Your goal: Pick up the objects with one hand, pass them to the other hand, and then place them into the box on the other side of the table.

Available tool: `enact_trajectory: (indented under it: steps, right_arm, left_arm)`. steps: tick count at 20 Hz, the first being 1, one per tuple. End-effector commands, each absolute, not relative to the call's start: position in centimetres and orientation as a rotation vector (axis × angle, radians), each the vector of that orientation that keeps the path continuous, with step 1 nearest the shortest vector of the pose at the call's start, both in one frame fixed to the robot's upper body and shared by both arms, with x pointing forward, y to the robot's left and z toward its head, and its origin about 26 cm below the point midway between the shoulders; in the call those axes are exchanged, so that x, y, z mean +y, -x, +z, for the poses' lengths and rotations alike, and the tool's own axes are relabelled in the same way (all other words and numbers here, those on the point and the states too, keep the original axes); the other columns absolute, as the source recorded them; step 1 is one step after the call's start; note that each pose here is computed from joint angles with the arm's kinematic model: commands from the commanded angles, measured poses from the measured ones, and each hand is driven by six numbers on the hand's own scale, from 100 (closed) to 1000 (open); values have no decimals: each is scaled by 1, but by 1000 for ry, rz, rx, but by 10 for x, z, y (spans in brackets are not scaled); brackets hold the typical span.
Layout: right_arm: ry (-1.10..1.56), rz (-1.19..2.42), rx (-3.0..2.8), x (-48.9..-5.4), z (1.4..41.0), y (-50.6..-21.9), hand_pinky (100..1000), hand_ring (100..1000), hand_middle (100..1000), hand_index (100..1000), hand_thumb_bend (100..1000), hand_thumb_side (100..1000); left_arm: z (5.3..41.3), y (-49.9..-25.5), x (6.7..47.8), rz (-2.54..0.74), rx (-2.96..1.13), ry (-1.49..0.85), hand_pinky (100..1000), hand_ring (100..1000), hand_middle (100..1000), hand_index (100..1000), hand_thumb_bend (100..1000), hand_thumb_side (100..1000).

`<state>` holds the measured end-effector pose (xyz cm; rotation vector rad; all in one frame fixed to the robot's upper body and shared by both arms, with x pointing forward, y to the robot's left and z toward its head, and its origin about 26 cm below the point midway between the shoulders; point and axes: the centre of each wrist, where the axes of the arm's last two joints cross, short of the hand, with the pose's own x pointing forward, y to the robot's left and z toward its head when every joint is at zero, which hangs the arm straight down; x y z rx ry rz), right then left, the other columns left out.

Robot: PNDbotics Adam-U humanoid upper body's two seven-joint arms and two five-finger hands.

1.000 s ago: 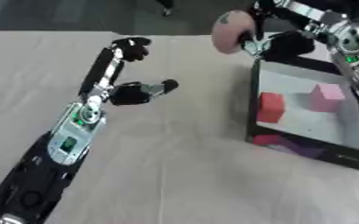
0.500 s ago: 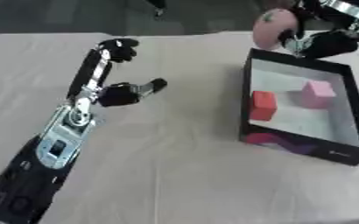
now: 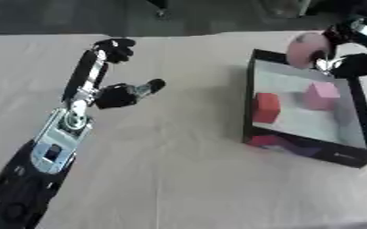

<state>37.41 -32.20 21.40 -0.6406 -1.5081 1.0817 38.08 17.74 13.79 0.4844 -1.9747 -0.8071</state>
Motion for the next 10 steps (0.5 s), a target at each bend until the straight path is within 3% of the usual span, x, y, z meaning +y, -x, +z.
enact_trajectory:
  steps: [1, 8, 10]
  right_arm:
    - [730, 1058, -1491, -340, 223, -375, 915, 831, 465, 738, 100, 200]
    - [762, 1002, -1446, -352, 209, -381, 942, 928, 635, 887, 100, 200]
    - [769, 998, -1442, -355, 206, -381, 955, 975, 714, 948, 100, 439]
  left_arm:
    - [149, -382, 182, -793, -2004, -507, 727, 657, 619, 791, 747, 484]
    - [149, -382, 180, -789, -2001, -511, 727, 657, 618, 792, 757, 466]
    - [149, -382, 180, -789, -1999, -509, 727, 656, 616, 793, 752, 469]
